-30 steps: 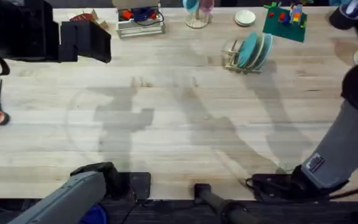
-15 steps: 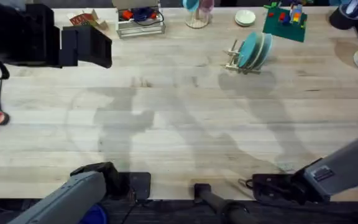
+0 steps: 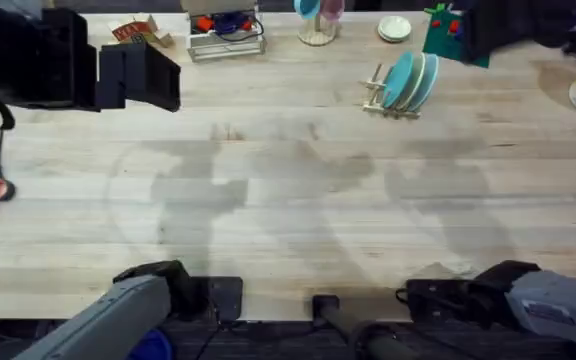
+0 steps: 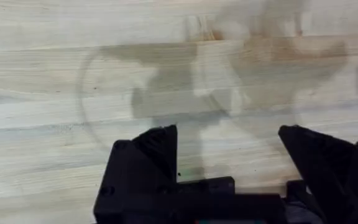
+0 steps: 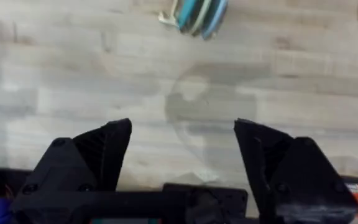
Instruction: Pick up the plates from the table one by one and place each into a slot on the dish rack.
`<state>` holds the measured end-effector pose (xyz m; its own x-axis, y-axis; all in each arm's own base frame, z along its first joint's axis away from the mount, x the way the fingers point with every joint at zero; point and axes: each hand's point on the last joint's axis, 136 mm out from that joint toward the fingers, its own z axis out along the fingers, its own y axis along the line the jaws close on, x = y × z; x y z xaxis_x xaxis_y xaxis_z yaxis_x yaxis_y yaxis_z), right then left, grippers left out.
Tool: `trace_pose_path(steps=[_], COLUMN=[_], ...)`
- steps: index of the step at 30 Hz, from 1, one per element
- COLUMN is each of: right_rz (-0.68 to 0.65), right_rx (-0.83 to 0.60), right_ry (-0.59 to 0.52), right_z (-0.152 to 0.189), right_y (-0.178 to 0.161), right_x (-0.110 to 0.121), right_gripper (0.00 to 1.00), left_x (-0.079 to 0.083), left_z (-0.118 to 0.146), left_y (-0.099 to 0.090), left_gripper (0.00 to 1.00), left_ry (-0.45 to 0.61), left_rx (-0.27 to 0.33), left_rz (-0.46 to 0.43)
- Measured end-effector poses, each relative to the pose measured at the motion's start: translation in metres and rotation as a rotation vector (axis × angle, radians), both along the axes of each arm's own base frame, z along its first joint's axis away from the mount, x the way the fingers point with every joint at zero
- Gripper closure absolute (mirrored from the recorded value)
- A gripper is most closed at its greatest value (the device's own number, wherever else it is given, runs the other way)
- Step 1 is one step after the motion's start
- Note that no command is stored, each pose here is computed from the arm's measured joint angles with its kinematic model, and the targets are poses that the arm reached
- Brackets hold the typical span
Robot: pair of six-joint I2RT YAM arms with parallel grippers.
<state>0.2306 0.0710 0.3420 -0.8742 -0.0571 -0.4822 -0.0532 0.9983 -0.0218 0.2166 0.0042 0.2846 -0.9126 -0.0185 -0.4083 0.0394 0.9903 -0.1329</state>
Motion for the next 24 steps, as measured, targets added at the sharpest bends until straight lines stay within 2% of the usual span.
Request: trace_pose_path(steps=[6,13,19,24], right_rz=[0.000,0.000,0.000,0.000], right_rx=[0.004,0.024,0.047,0.051], right_ry=[-0.010,-0.050,-0.100,-0.107], right_z=[-0.013,-0.029,-0.039,-0.042], right_y=[-0.020,-0.037,-0.041,-0.041], right_x=[-0.042,-0.077,-0.087,-0.086], right_gripper=[0.007,0.010,0.009,0.007], left_x=[0.000,0.000,0.000,0.000], left_z=[0.000,0.000,0.000,0.000], left_y=[0.000,0.000,0.000,0.000], left_gripper=[0.005,0.006,0.005,0.006], left_ry=[0.000,0.000,0.000,0.000], left_rx=[0.000,0.000,0.000,0.000], left_rz=[0.000,0.000,0.000,0.000])
